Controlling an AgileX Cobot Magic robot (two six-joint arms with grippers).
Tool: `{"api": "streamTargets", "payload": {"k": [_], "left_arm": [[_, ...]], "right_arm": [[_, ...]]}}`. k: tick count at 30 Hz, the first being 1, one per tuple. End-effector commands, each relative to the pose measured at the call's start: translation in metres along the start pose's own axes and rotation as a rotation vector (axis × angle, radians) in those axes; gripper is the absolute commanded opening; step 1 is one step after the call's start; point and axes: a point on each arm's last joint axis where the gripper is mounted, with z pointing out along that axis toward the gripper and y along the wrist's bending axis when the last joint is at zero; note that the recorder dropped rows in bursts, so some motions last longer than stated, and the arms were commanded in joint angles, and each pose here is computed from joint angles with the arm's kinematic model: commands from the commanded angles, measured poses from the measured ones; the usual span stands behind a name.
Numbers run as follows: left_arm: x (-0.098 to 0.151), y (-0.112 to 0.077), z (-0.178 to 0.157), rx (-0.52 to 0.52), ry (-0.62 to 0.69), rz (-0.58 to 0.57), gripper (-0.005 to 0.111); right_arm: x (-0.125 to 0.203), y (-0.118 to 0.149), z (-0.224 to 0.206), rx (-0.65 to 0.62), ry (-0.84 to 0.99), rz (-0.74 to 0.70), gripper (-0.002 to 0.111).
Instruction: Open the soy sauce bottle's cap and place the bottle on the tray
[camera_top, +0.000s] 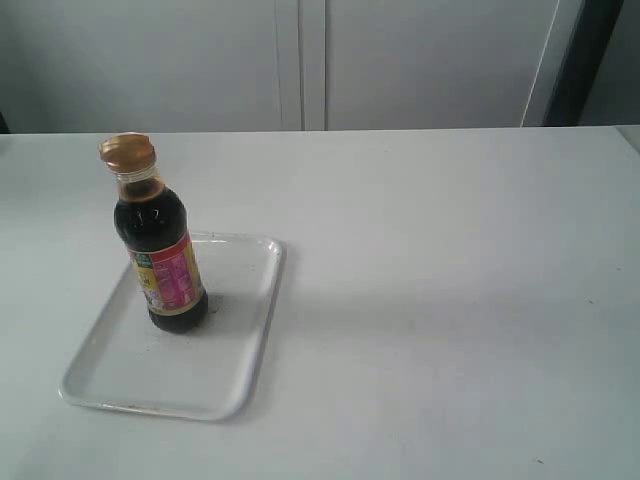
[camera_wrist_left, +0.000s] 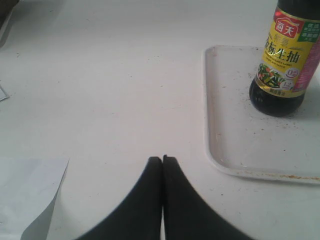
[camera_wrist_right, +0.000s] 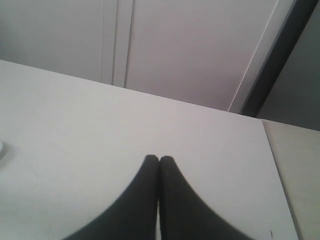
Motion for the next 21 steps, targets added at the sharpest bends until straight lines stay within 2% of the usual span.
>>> {"api": "streamTargets", "payload": {"k": [1, 6, 15, 21], "left_arm": [[0.001, 0.0, 0.0, 0.002, -0.004, -0.01, 0.0], [0.001, 0.0, 0.0, 0.002, -0.004, -0.01, 0.0], [0.001, 0.0, 0.0, 0.002, -0.004, -0.01, 0.0], [0.001, 0.0, 0.0, 0.002, -0.004, -0.01, 0.0]], "right_arm": [[-0.002, -0.001, -0.003, 0.007, -0.03, 0.007, 0.0], [0.006, 0.0, -0.013, 0.023, -0.138, 0.011, 0.0], [0.041, 0.005, -0.037, 0.029, -0.198, 0.026, 0.0], [0.083, 0.009, -0.053, 0.042, -0.22, 0.088, 0.0]]}}
